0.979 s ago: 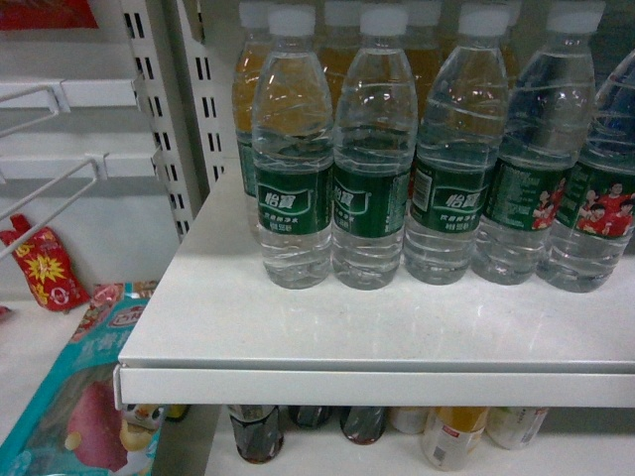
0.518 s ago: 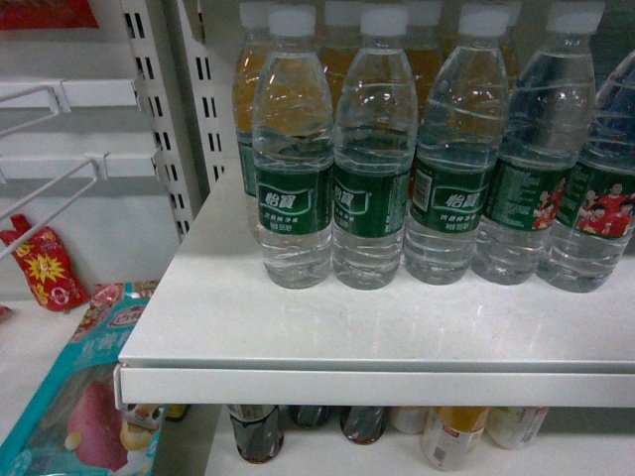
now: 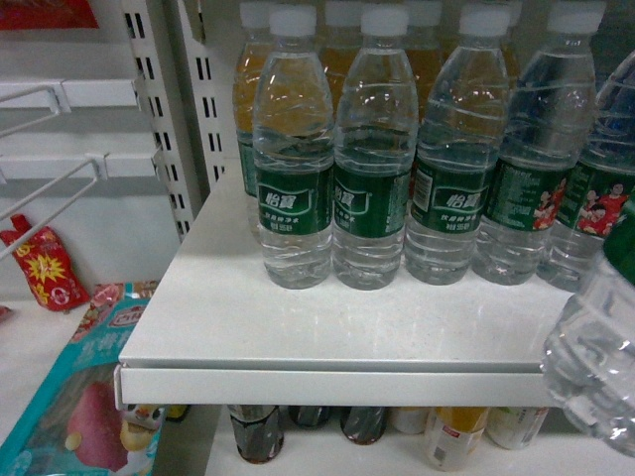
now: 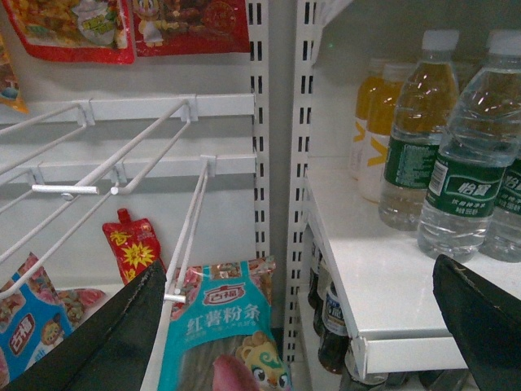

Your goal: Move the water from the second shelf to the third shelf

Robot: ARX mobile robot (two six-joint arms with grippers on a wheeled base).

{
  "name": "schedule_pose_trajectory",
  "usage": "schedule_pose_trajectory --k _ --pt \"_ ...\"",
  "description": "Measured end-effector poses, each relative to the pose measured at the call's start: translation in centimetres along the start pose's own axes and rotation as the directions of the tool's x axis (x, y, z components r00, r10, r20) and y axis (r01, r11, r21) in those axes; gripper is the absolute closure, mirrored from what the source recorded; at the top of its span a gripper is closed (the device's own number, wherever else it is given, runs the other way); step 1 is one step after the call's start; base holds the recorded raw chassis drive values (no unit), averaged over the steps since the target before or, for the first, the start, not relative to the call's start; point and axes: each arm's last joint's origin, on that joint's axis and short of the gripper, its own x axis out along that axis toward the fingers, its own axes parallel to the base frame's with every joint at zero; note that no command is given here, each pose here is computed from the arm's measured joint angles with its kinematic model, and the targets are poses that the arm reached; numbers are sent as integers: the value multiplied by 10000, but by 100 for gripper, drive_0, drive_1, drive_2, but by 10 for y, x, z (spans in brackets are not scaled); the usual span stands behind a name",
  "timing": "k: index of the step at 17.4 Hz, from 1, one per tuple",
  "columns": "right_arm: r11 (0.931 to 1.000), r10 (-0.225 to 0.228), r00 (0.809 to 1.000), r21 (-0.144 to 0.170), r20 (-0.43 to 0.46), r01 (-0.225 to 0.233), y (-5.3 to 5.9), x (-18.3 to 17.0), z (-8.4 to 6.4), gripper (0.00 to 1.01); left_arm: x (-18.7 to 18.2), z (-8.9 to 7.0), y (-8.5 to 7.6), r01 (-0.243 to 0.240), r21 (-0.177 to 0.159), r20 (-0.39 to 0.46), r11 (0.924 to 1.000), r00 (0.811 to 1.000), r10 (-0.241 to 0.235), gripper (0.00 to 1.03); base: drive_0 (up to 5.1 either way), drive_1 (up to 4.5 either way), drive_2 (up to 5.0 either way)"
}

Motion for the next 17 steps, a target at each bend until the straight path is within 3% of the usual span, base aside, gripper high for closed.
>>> schedule_pose_trajectory --k 3,7,10,14,17 --pt "9995 118 9980 -296 -623 -137 2 22 -12 60 0 0 0 0 0 0 10000 10000 0 5 0 0 0" --pt "9986 25 9965 -531 -831 -70 -1 56 -9 60 0 0 0 0 4 0 10000 10000 0 5 0 0 0" --pt "9966 232 9940 -759 -1069 -314 2 68 -13 60 0 0 0 0 0 0 10000 10000 0 5 0 0 0" --pt "9962 -318 9957 -830 -867 246 1 77 -16 60 0 0 0 0 0 4 10000 10000 0 5 0 0 0" --pt "9960 -370 9948 -850 -952 289 1 85 -23 60 0 0 0 -4 0 0 10000 10000 4 5 0 0 0"
